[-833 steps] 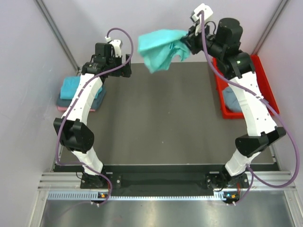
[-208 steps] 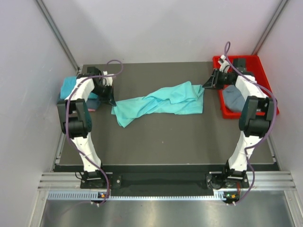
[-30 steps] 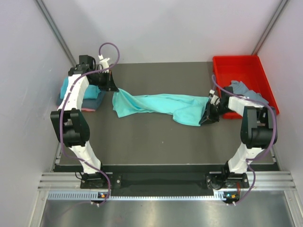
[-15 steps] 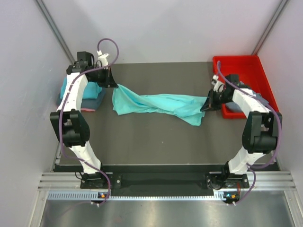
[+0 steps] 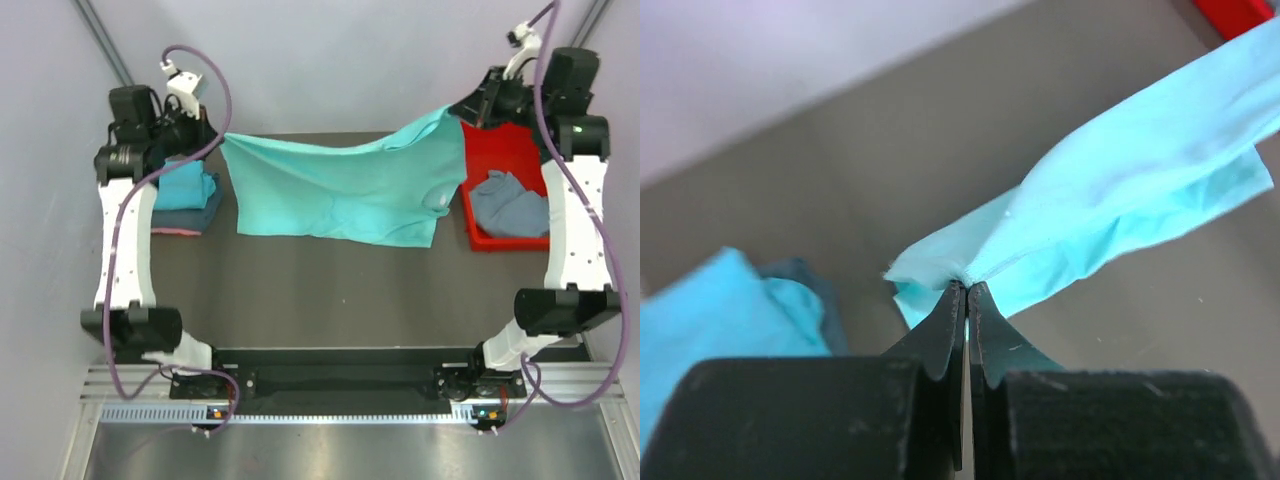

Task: Fold and stack the t-shirts
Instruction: Flatten the tshirt out

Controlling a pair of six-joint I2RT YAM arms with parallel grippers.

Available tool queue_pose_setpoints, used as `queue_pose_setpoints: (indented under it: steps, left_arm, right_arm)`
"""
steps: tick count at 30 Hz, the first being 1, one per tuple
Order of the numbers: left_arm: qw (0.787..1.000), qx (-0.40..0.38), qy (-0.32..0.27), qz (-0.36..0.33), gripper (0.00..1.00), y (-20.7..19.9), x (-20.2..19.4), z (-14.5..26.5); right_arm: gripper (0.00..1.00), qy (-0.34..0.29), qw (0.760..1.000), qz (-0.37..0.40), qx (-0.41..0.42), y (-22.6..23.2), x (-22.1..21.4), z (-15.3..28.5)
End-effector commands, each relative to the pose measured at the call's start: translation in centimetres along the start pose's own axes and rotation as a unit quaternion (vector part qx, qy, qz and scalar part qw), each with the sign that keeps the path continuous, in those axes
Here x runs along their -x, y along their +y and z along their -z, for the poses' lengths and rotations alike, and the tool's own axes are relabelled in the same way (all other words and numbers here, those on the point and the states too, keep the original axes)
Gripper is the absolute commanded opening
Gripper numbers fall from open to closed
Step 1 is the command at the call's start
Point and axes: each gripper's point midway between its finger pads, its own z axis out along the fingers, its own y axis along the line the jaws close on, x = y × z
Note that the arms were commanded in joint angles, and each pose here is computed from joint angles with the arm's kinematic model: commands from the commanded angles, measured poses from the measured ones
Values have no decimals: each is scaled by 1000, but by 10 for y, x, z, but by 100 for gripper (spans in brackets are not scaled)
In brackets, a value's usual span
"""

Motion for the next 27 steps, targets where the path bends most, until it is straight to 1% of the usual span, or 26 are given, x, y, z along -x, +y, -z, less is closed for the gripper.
queue_pose_setpoints:
  steps: [1, 3, 4, 5, 6, 8, 9, 10, 11, 12, 14, 15, 17, 18, 20, 21, 24, 25, 27]
  left_arm:
    - [982, 68, -140, -111, 0, -22, 72, 76]
    - [969, 96, -181, -137, 0, -23, 84, 92]
    - [958, 108, -214, -157, 0, -36, 95, 117]
    - [949, 116, -238, -172, 0, -38, 100, 123]
    - [936, 124, -266, -197, 0, -52, 107, 146]
    - [923, 130, -288, -217, 0, -61, 110, 160]
    - [919, 131, -294, -226, 0, -66, 112, 168]
    - [912, 134, -309, -234, 0, -76, 116, 184]
    - [909, 137, -313, -239, 0, -80, 118, 191]
    - [907, 138, -317, -242, 0, -85, 118, 198]
    - [896, 145, -335, -254, 0, -97, 120, 219]
    - [892, 149, -340, -259, 0, -101, 121, 226]
    - [882, 156, -355, -268, 0, -112, 121, 244]
    - [875, 160, -366, -274, 0, -120, 121, 257]
    - [868, 167, -375, -280, 0, -124, 121, 266]
    - [862, 172, -384, -283, 0, -130, 121, 275]
    - [854, 178, -401, -280, 0, -133, 124, 285]
    - [852, 178, -404, -281, 0, -134, 126, 286]
    - [857, 172, -399, -277, 0, -132, 126, 280]
  right_arm:
    - [0, -70, 996, 54, 8, 41, 46, 49]
    - [0, -110, 991, 76, 4, 59, 63, 73]
    - [0, -121, 989, 85, 4, 66, 66, 82]
    - [0, -131, 987, 91, 1, 72, 69, 90]
    - [0, -150, 983, 106, 2, 86, 74, 107]
    - [0, -169, 978, 120, 4, 101, 77, 124]
    - [0, -191, 972, 136, 8, 119, 81, 144]
    - [0, -205, 968, 144, 8, 128, 83, 155]
    - [0, -218, 965, 149, 7, 136, 86, 166]
    - [0, -243, 956, 167, 9, 155, 89, 188]
    - [0, -272, 945, 180, 0, 169, 94, 211]
    - [0, -294, 935, 197, -1, 186, 95, 232]
    - [0, -317, 926, 206, -11, 197, 95, 252]
    - [0, -337, 916, 219, -9, 211, 92, 270]
    - [0, -356, 907, 226, -8, 224, 90, 286]
    - [0, -371, 898, 238, -9, 235, 88, 300]
    - [0, -387, 889, 245, -7, 249, 86, 314]
    - [0, -388, 889, 245, -9, 249, 86, 315]
    - [0, -377, 895, 240, -7, 244, 84, 307]
